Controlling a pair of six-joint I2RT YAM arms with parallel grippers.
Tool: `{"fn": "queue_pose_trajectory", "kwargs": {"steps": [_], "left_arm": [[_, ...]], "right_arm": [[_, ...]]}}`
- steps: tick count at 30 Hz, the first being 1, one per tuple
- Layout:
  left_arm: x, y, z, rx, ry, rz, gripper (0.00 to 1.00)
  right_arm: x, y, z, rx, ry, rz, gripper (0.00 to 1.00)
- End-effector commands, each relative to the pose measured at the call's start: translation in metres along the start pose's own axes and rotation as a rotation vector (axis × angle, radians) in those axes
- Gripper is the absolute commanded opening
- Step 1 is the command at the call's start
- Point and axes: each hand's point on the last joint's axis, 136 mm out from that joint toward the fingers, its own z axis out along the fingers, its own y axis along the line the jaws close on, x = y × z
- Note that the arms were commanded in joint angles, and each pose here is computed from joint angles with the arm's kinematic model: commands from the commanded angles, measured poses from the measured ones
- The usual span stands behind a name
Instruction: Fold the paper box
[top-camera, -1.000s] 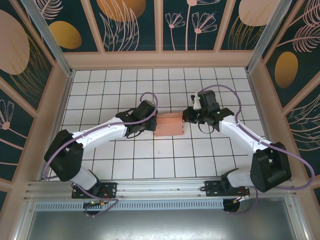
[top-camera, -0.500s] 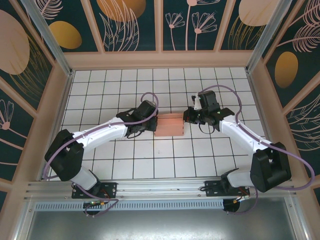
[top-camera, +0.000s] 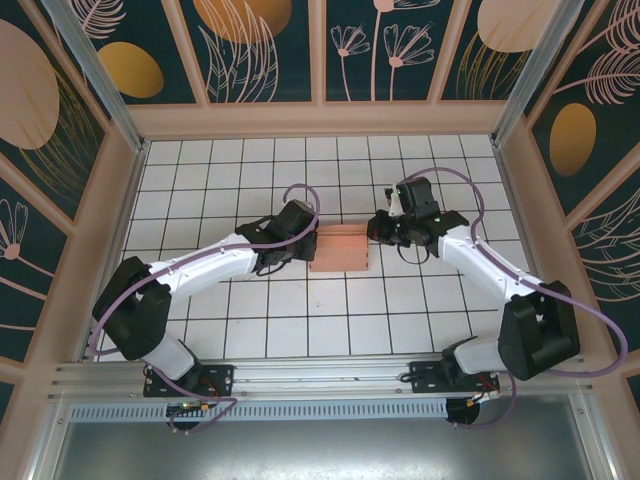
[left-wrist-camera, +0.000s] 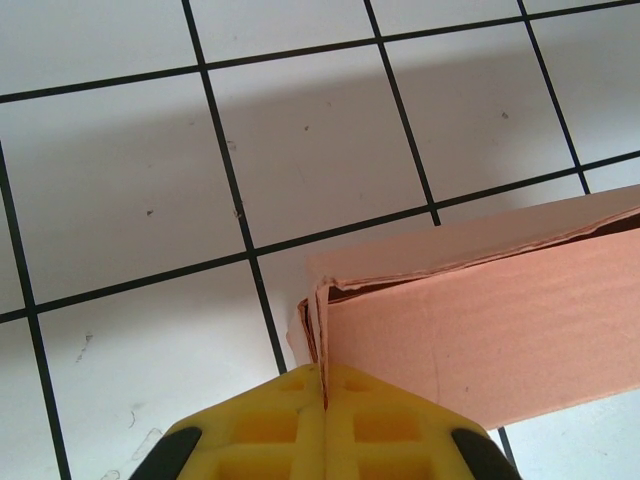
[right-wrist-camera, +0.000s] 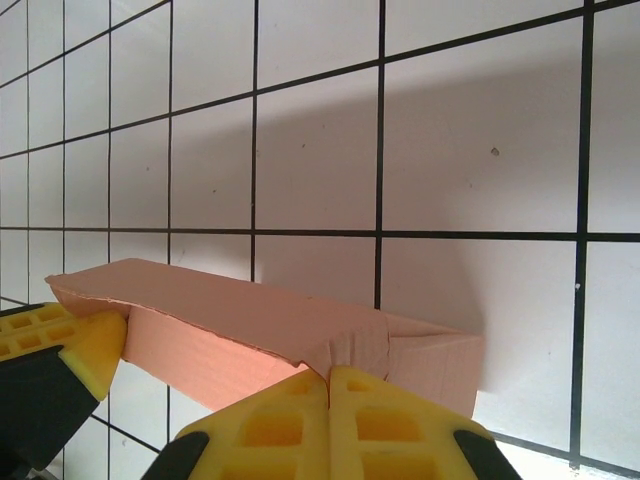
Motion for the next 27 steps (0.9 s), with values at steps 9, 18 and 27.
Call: {"fn": "queue_pose_trajectory", "kwargs": {"steps": [9,18,27], "left_arm": [[0.0973,0.0554,0.0244,-0.204,0.336,0.085,0.06],[0.0988,0.0569,0.0254,-0.209,0.338,0.087,0.06],[0.0987,0.0578,0.0257,-0.211,0.336,0.088,0.06]], "right_arm": [[-0.0121,0.0014,-0.0046,-0.026,0.017,0.107,0.00],[-0.0105,0.0016,-0.0027,-0.061,0.009,0.160,0.00],[-0.0083,-0.0006,-0.0004,-0.087,0.009,0.196,0.00]]}}
